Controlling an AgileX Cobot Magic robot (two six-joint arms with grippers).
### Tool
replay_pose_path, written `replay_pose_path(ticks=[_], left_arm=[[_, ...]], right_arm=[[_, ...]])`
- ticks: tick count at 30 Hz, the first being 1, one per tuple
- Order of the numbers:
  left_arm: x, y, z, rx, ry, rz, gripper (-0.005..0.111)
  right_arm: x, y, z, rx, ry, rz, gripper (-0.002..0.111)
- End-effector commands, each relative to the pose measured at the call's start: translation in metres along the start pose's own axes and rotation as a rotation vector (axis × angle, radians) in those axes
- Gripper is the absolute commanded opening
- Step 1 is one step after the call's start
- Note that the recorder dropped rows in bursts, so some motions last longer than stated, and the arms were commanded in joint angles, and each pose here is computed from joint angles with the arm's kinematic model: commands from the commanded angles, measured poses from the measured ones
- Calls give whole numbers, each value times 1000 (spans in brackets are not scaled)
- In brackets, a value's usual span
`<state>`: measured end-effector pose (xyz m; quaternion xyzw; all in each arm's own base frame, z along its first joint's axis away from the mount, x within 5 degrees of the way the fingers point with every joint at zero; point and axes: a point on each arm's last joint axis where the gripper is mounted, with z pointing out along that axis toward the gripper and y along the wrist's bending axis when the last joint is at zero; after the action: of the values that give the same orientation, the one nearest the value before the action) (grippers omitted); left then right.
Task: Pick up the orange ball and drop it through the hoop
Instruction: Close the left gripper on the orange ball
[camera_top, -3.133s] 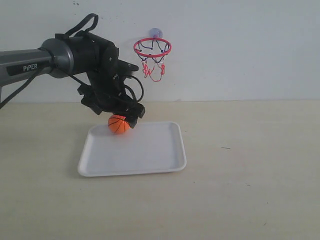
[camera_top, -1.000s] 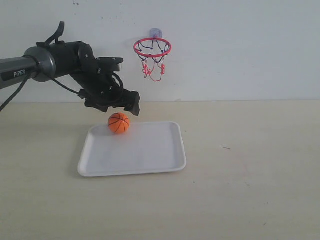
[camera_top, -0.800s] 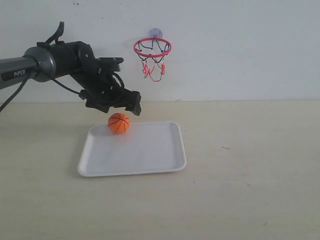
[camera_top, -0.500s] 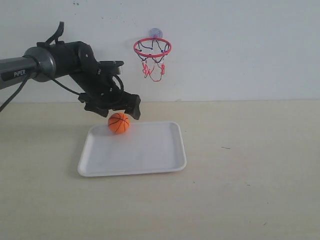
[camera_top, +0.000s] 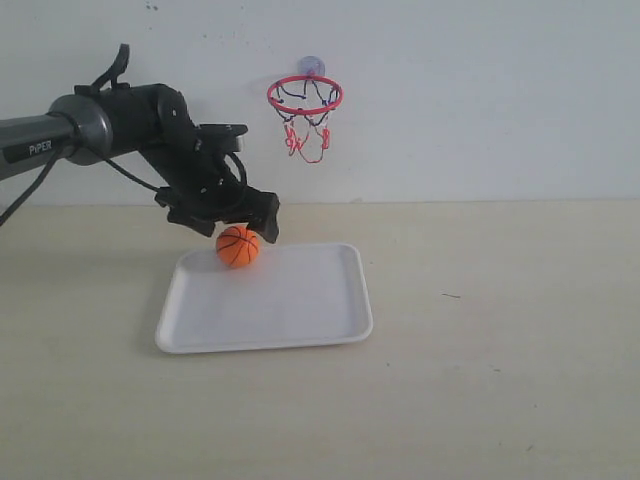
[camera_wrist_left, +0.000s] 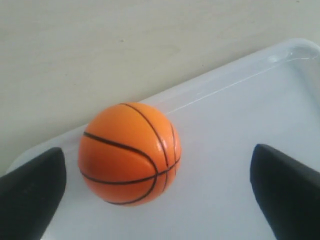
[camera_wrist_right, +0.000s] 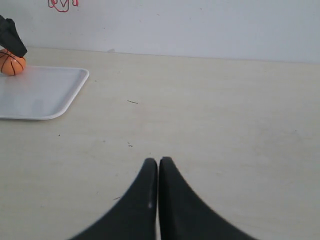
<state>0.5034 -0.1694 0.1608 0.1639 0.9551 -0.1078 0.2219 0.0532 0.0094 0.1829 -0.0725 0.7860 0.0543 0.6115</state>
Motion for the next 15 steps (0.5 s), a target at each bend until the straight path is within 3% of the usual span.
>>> replay_pose_path(ticks=[1,10,15], left_arm=[[7,2,15,-2,33,-11,92],[3,2,15,-7,-8,-45,90],[4,2,15,-6,3,-48,73]], right_arm=[[-1,0,0,-2,-12,-9,0],[-1,0,0,-2,-12,-9,0],[-1,0,0,-2,-12,-9,0]])
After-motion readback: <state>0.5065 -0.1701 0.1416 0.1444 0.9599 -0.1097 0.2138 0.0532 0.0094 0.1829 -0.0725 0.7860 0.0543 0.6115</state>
